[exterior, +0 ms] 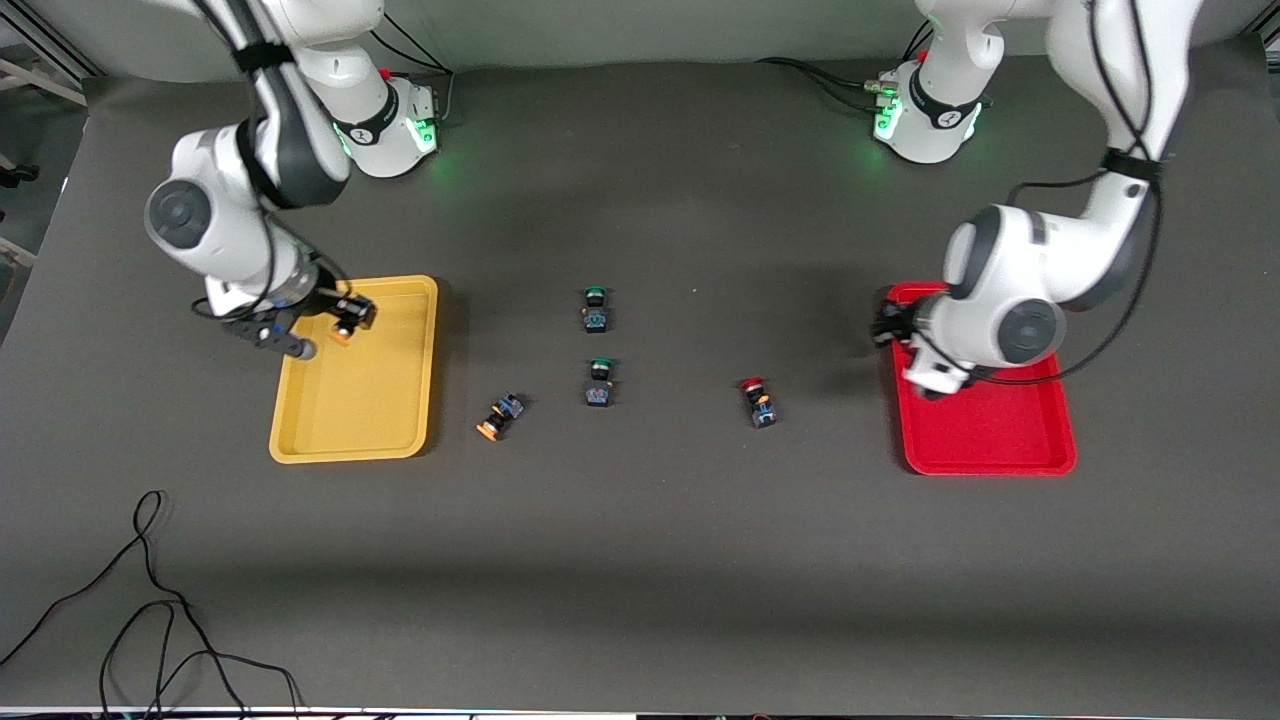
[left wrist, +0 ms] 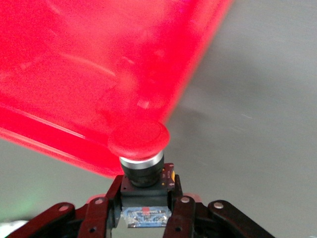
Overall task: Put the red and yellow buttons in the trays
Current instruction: 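Carry the yellow button into the yellow tray while the left gripper carries red, then reach the right gripper to the second yellow button while the left reaches red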
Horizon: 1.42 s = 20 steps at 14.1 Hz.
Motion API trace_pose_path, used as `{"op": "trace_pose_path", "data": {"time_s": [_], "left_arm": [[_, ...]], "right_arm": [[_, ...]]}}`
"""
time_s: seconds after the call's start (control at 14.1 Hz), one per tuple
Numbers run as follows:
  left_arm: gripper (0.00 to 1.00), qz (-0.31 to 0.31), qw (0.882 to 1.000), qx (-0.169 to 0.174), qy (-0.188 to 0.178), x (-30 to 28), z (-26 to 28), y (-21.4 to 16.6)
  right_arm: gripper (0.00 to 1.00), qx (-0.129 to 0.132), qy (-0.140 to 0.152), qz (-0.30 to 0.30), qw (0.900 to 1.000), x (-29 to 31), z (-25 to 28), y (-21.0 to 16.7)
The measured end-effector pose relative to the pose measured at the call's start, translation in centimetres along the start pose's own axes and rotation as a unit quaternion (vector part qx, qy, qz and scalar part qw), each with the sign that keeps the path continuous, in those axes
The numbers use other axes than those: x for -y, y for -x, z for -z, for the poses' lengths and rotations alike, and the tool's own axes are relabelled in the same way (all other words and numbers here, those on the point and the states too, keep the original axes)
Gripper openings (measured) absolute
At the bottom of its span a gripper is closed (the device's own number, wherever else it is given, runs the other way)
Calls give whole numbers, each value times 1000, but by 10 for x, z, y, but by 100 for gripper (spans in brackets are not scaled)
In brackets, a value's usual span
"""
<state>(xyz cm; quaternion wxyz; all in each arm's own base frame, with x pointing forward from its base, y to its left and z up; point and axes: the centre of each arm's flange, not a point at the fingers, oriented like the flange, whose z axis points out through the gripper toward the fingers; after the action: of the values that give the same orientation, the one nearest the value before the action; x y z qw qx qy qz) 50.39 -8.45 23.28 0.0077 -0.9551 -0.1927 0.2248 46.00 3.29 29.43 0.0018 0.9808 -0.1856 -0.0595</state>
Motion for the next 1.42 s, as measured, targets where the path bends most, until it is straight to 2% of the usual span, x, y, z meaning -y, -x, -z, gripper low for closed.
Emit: {"op": "trace_pose_path", "data": {"time_s": [0.21, 0.43, 0.5, 0.57, 0.64, 0.78, 0.85, 0.99, 1.28, 1.42], "left_arm": [[41, -30, 999, -22, 4, 59, -28, -30], [41, -46, 999, -25, 7, 75, -46, -41], [41, -48, 998, -25, 7, 74, -46, -41], [43, -51, 998, -26, 7, 73, -45, -41], [49, -52, 998, -29, 7, 72, -42, -41], [70, -60, 998, -31, 6, 61, -28, -39], [81, -61, 998, -31, 3, 47, -14, -35], [99, -41, 998, -38, -5, -6, 23, -17], [99, 21, 998, -58, 26, -146, 68, 49], [99, 41, 997, -55, 42, -188, 69, 54]], "right_arm": [[42, 9, 10, 7, 1000, -12, -64, 0], [42, 20, 19, 10, 1000, -10, -95, 1], [47, 19, 19, 10, 1000, -10, -96, 0], [57, 18, 18, 10, 1000, -10, -96, 0], [66, 16, 17, 10, 1000, -9, -94, -2], [86, 5, 13, 10, 1000, -6, -85, -8], [97, -6, 7, 11, 1000, -3, -75, -13], [100, -27, -6, 12, 1000, 11, -41, -28], [100, -31, -34, 6, 999, 94, 41, -59], [100, -27, -46, -24, 998, 153, 50, -66]]}}
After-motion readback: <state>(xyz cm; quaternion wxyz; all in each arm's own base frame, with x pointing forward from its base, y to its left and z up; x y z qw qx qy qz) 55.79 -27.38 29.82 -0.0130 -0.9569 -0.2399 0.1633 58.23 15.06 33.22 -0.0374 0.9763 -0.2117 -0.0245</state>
